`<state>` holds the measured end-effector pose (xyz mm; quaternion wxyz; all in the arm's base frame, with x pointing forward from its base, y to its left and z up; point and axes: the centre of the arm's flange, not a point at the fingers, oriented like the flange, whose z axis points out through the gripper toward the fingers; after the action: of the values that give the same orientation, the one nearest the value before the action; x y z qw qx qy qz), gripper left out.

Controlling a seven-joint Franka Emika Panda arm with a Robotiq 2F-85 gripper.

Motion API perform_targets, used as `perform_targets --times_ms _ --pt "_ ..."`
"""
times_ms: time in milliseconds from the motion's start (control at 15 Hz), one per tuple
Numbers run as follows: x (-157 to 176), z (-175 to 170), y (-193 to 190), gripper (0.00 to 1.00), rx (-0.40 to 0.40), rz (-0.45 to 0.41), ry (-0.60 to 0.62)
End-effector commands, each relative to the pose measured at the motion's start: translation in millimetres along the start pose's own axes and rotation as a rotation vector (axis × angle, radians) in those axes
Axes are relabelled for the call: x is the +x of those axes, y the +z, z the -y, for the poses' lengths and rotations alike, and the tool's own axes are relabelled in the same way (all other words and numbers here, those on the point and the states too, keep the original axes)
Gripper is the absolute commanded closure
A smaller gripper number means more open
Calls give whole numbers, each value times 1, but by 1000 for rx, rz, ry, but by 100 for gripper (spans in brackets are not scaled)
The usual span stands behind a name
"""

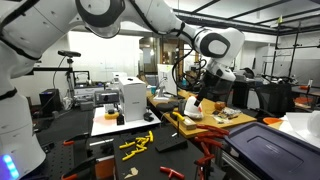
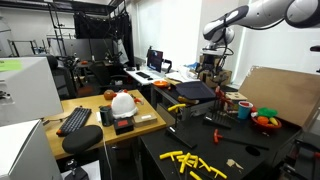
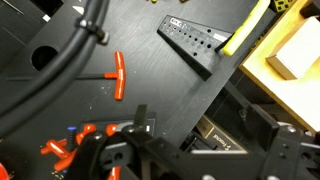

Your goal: Unfasten the red handle and put it on the table

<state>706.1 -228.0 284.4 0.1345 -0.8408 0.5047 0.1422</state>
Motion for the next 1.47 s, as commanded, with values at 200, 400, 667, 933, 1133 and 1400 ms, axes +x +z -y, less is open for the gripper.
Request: perform_targets --times_ms 200,400,667,933,1133,1400 --pt "13 -21 -16 0 39 7 52" --pt "23 -35 -18 0 44 10 70" --pt "27 -45 -17 0 26 -17 39" --pt "27 -42 -9 0 -24 -37 -7" --pt "26 -43 0 0 -96 -65 -40" --pt "29 -45 11 0 -149 -83 -69"
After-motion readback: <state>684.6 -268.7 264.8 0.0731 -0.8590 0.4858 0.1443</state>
